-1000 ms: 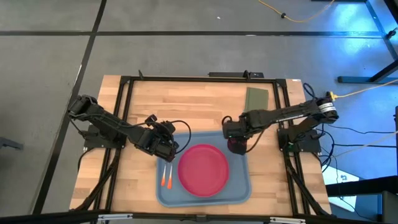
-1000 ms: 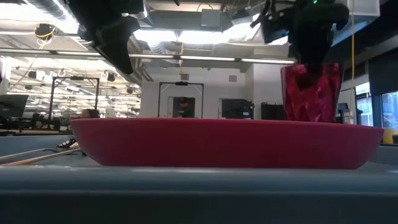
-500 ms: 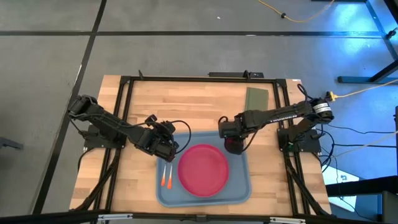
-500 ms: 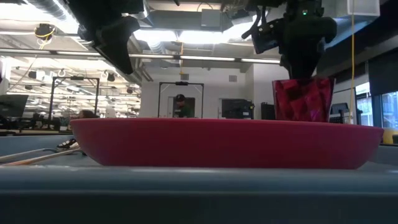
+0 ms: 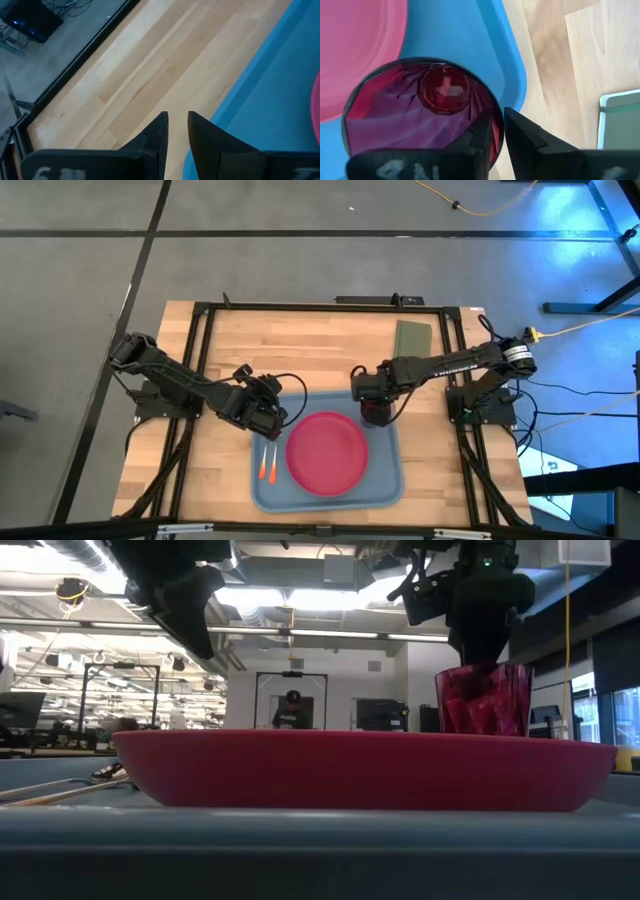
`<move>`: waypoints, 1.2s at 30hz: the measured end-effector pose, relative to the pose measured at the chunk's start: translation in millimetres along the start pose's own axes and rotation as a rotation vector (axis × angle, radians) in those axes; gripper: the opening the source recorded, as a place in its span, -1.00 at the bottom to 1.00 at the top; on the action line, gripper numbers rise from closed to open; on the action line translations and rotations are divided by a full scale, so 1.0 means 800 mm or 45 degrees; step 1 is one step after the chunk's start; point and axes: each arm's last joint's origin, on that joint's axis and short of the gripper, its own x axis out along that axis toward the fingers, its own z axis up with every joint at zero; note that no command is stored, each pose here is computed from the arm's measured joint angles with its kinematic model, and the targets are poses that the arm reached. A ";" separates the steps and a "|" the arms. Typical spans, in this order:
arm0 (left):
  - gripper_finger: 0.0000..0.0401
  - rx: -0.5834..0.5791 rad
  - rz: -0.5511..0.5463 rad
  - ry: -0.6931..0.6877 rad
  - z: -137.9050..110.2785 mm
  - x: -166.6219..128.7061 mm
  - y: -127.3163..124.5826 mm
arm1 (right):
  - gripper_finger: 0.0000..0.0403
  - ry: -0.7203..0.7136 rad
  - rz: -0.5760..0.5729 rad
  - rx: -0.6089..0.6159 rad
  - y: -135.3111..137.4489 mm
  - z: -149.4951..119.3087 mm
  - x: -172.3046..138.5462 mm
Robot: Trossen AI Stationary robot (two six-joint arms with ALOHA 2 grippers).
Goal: Pick and place plate/cup/fork/spoon on tray
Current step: Put the pink cup on the blue tray to the top right of the blue tray, then return to Home Position
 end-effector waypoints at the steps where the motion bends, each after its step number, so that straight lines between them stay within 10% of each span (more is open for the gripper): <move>1: -0.67 0.000 0.000 0.000 0.000 0.000 0.000 | -0.72 -0.001 0.000 0.000 0.000 0.000 0.000; 21: -0.67 0.008 0.002 0.001 0.000 0.000 0.000 | -0.72 -0.028 -0.028 0.028 0.001 0.005 -0.054; 30: -0.67 0.156 -0.203 0.343 -0.012 -0.002 -0.002 | -0.72 -0.014 0.273 0.164 0.027 -0.002 -0.133; 36: -0.67 0.316 -0.261 0.518 -0.029 -0.016 -0.001 | -0.72 -0.092 0.284 -0.165 0.066 -0.027 -0.153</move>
